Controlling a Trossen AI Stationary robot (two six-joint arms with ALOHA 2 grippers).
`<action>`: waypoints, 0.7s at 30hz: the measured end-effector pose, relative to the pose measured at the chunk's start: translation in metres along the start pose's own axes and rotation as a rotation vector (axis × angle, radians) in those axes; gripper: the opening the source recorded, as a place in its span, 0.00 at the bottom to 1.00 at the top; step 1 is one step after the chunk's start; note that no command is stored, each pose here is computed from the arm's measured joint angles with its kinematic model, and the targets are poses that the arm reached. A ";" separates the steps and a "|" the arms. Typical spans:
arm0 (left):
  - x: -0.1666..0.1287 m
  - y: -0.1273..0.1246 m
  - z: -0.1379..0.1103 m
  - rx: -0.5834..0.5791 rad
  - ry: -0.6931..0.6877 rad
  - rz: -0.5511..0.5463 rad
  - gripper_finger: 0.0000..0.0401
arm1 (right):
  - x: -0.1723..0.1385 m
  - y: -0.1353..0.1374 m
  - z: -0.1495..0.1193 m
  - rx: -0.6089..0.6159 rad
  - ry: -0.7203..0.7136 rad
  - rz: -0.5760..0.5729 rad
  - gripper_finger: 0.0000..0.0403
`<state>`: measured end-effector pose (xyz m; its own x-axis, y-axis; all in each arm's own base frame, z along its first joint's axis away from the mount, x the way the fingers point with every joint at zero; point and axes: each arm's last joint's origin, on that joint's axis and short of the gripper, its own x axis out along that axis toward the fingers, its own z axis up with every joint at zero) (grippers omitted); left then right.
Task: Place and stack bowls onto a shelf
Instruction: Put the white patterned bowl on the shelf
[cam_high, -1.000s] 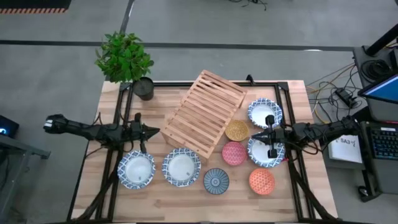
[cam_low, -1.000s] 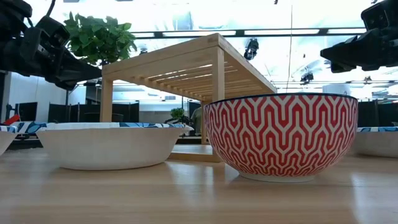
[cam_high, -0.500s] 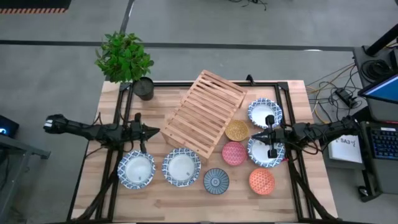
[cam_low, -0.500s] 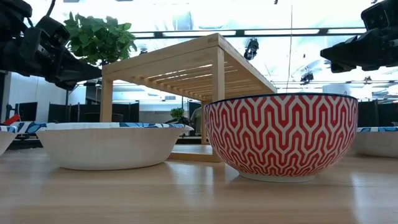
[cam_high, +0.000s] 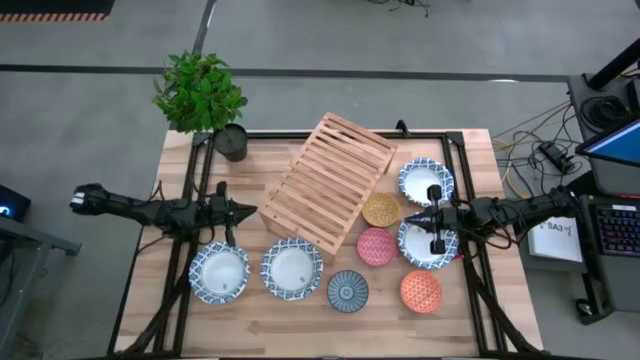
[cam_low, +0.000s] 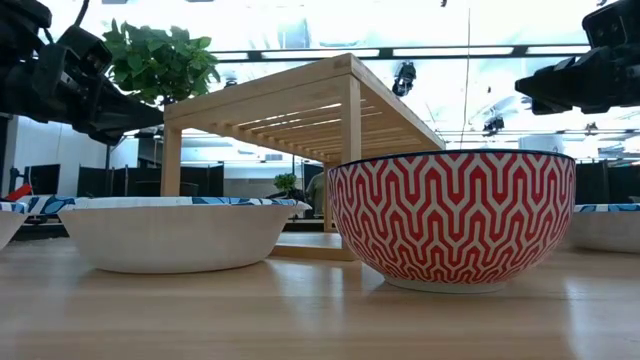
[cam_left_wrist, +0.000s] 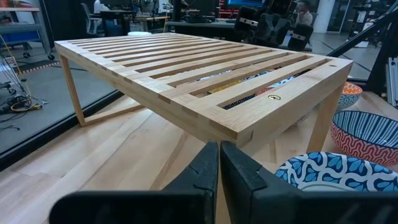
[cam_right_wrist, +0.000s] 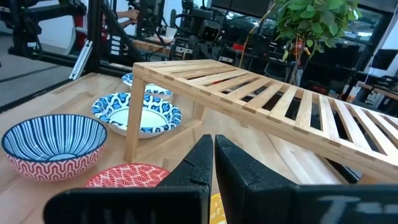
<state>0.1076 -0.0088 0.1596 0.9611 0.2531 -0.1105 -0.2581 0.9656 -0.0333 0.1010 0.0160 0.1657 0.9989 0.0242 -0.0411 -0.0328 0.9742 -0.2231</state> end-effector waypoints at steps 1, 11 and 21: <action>0.000 0.000 0.000 0.000 0.000 0.000 0.00 | 0.000 0.000 0.000 0.007 0.000 0.000 0.02; 0.000 0.000 0.001 0.023 -0.006 0.000 0.00 | 0.000 -0.003 0.007 0.241 -0.072 -0.041 0.02; 0.000 -0.004 -0.003 -0.475 0.080 -0.146 0.00 | -0.001 -0.005 0.013 0.450 -0.143 -0.067 0.02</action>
<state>0.1080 -0.0134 0.1565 0.9849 0.0937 -0.1456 -0.1551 0.8516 -0.5008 0.1007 0.0139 0.1793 0.9940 -0.0419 0.1008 0.0182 0.9742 0.2250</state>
